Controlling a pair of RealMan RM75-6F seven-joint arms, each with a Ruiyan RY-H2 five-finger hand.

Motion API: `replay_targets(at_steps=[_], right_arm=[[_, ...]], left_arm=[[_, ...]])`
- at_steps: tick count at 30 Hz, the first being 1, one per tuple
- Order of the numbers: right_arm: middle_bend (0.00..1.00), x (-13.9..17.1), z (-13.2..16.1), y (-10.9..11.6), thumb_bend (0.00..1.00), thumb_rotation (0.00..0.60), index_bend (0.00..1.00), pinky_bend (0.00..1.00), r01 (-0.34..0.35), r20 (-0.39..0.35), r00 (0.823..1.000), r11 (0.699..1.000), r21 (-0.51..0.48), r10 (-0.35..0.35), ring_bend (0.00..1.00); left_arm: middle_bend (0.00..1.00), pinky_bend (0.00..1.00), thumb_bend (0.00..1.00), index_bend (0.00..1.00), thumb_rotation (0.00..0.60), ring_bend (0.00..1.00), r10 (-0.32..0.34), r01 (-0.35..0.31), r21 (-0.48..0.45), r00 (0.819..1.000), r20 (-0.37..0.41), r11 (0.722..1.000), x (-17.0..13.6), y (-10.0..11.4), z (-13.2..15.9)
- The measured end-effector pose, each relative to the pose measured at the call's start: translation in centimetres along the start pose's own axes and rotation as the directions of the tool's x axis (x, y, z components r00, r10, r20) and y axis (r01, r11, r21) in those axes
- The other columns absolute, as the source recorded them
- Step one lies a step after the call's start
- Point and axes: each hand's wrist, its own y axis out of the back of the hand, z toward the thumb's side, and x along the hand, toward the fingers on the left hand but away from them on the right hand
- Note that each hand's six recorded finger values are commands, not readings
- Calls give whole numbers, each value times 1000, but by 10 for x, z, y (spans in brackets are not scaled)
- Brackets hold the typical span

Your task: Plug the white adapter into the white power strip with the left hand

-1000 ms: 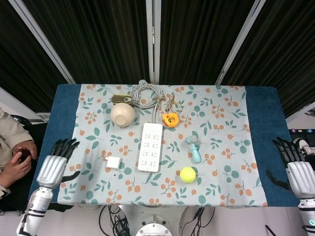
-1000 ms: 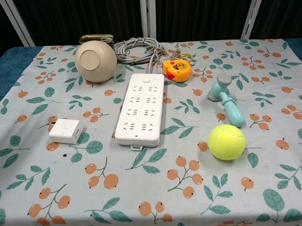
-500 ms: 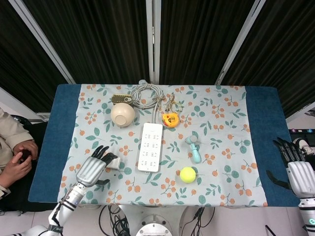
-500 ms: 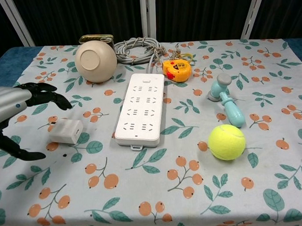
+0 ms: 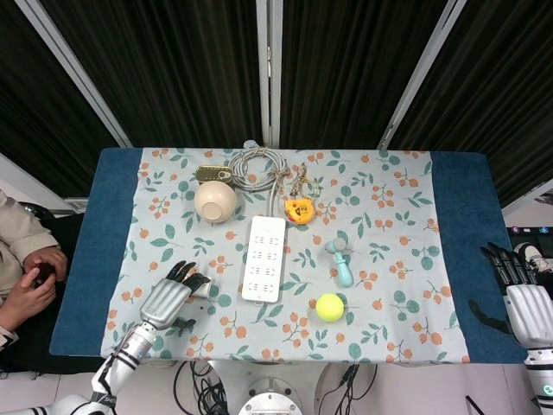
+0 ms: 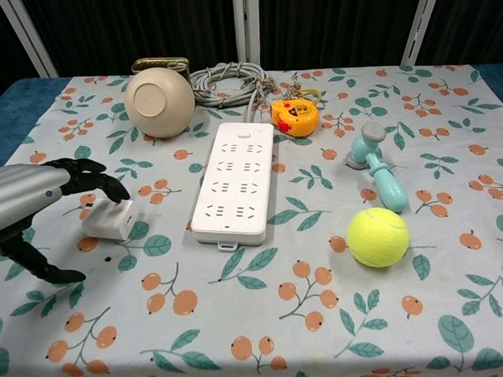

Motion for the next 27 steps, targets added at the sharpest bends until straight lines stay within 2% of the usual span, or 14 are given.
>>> replay_targets(at_steps=[20,24,27], right_arm=[[0,2,-5,0,211,600,0,0,9,19,1000,1000,-6,-9,0],[0,3,-6,0,212,600,0,0,12,24,1000,1000,-7,-12,0],[0,4,-7,0,212,600,0,0,14,25,1000,1000,-6,-13,0]], left_arm=[[280,0,92,194,600,36,-56,55,-26,998,-27,998,26,1,-16],[280,0,92,195,600,36,-47,46,-28,998,-29,999,27,4,-17],[280,0,92,206,600,36,-13,12,-37,999,-31,999,28,10,-17]])
